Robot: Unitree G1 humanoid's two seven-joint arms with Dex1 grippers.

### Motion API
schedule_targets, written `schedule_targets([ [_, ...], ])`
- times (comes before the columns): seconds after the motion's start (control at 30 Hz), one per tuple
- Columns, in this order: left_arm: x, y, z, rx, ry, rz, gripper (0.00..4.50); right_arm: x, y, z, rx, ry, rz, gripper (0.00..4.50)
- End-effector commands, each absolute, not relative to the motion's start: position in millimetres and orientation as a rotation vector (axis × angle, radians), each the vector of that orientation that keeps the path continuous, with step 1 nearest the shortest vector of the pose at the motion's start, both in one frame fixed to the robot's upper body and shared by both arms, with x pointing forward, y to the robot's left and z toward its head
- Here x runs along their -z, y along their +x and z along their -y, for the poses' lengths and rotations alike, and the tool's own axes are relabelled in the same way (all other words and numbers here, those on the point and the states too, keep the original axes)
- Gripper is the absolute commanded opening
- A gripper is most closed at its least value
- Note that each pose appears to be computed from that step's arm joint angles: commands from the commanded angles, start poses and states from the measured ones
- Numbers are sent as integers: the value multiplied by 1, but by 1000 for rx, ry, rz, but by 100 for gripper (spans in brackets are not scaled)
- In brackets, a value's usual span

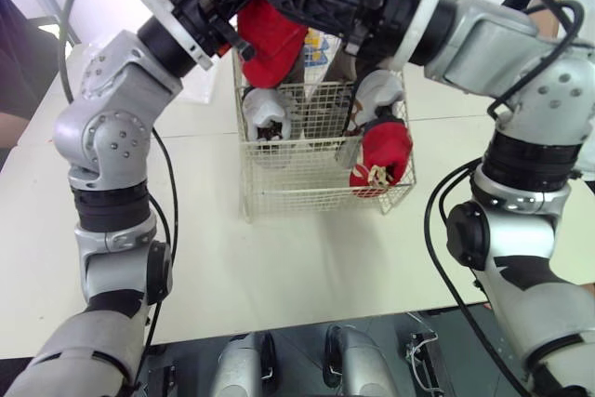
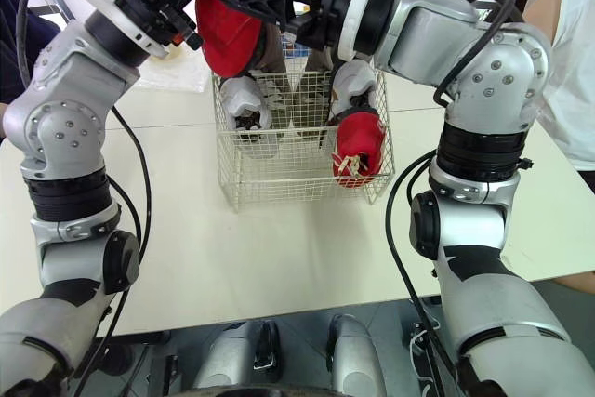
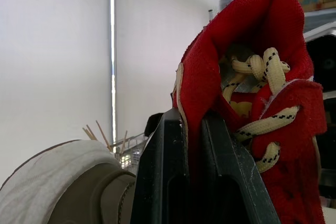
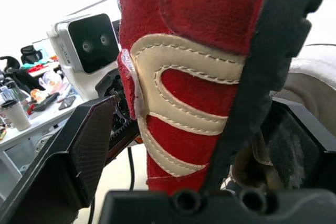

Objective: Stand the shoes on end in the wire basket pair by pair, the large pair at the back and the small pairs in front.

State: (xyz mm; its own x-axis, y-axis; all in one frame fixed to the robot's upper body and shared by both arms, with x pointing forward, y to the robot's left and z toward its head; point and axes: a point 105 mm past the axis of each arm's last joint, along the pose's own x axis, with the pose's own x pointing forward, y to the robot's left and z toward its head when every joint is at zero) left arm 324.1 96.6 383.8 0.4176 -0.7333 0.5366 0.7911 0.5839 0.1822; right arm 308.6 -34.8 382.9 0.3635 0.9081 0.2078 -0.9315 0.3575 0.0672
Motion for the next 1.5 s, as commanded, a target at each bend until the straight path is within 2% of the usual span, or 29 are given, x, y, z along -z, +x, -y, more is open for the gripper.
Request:
schedule_targets([
  [0.03,-388,321,-96,962,-82,647,5,-397,300,34,-1208,149,203,450],
  [0.2,-401,318,-109,926,-132,685,5,-386,308,76,-1090,-12,197,450],
  [0.3,-407,313,-119,864,-181,735,5,-381,296,116,-1052,-75,186,450],
  [0.5,-396,293,-119,750,-251,874,5,-381,274,152,-1055,-116,206,450],
  [0.67,-389,291,-125,657,-188,901,5,-379,270,159,-1102,-84,206,450],
  [0.8,-378,296,-141,604,-184,899,5,-374,279,149,-1133,-81,210,450],
  [1.07,-342,291,-125,686,-174,869,5,-369,296,160,-1098,-94,227,450],
  [1.27,-320,292,-109,691,-129,868,5,-338,291,183,-1101,-252,75,450],
  [1.5,-298,285,-105,638,-90,882,5,-310,282,188,-1173,-452,-111,450],
])
